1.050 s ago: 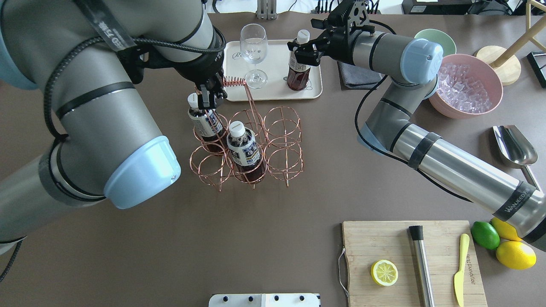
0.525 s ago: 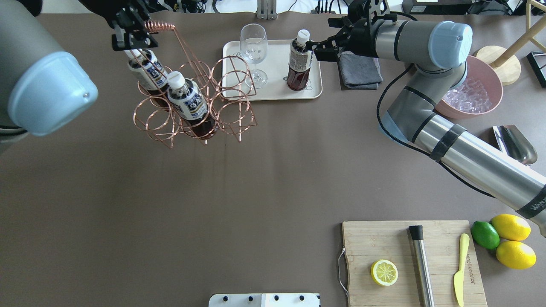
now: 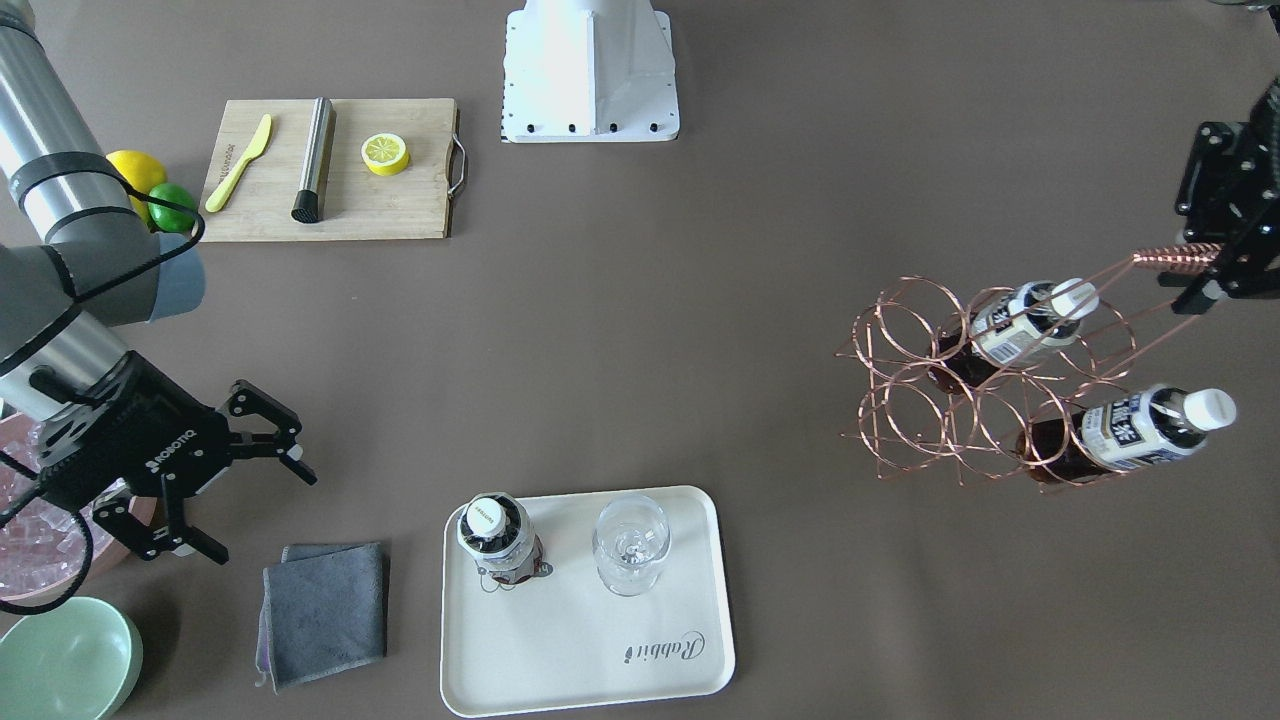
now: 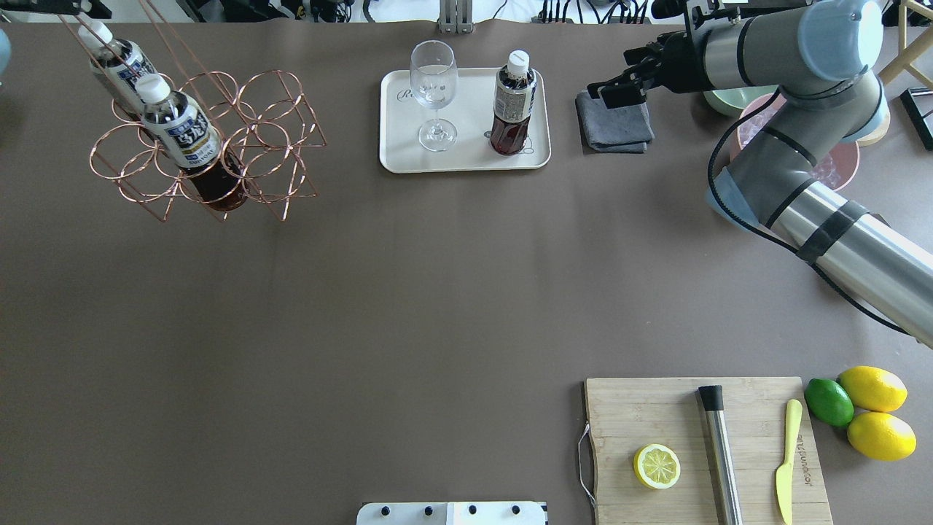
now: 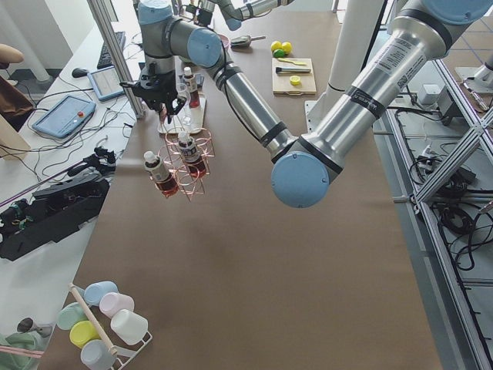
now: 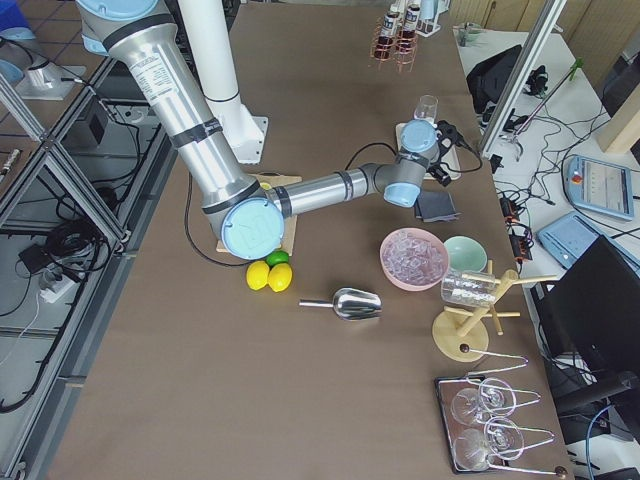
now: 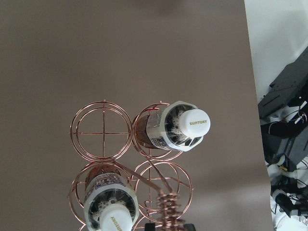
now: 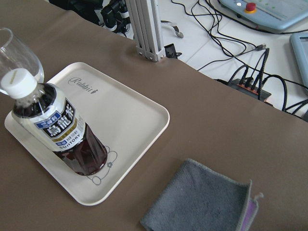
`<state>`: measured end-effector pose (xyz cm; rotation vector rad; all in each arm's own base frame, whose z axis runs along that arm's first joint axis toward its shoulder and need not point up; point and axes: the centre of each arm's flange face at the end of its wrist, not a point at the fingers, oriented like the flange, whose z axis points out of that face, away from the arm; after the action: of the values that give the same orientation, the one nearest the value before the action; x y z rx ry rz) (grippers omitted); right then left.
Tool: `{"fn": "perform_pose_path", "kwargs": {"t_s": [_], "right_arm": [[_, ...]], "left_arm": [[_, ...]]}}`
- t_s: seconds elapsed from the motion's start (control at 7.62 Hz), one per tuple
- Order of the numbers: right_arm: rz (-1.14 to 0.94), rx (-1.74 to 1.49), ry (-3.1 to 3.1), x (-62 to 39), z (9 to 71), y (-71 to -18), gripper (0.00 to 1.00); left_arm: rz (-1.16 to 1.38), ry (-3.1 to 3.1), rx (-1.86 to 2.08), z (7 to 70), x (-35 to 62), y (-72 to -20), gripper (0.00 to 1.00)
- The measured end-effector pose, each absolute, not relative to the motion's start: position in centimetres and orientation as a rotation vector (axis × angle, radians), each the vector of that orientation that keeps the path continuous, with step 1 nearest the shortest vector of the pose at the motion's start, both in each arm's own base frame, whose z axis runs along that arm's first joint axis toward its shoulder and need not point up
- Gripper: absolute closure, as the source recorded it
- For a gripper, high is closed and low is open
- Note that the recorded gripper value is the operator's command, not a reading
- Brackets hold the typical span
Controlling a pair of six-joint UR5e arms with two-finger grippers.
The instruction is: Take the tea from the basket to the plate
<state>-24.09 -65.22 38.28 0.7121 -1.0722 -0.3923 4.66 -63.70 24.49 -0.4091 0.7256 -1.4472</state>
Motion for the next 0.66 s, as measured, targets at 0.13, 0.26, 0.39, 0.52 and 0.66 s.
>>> {"fn": "perform_pose_path", "kwargs": {"t_s": [0.13, 0.26, 0.39, 0.52, 0.66], "right_arm": [[-0.36, 0.604, -1.099, -21.0, 39.8, -64.9, 0.0], [-0.316, 0.525, -1.124, -18.4, 41.5, -63.7, 0.0], [-0.268, 0.46, -1.137, -16.0, 43.7, -61.8, 0.0], [-0.212, 0.392, -1.143, -13.9, 45.3, -59.7, 0.0], [-0.152, 0.319, -1.139, -11.9, 46.2, -57.5, 0.0]], "left_arm": [[-1.447, 0.716, -0.399, 28.3, 1.8, -66.5, 1.0], [-1.458, 0.718, -0.388, 32.2, -0.4, -69.2, 1.0], [-1.477, 0.723, -0.378, 36.0, -2.7, -71.3, 1.0], [-1.492, 0.718, -0.376, 38.7, -4.2, -72.6, 1.0], [-1.504, 0.713, -0.379, 40.7, -5.0, -73.4, 1.0]]}}
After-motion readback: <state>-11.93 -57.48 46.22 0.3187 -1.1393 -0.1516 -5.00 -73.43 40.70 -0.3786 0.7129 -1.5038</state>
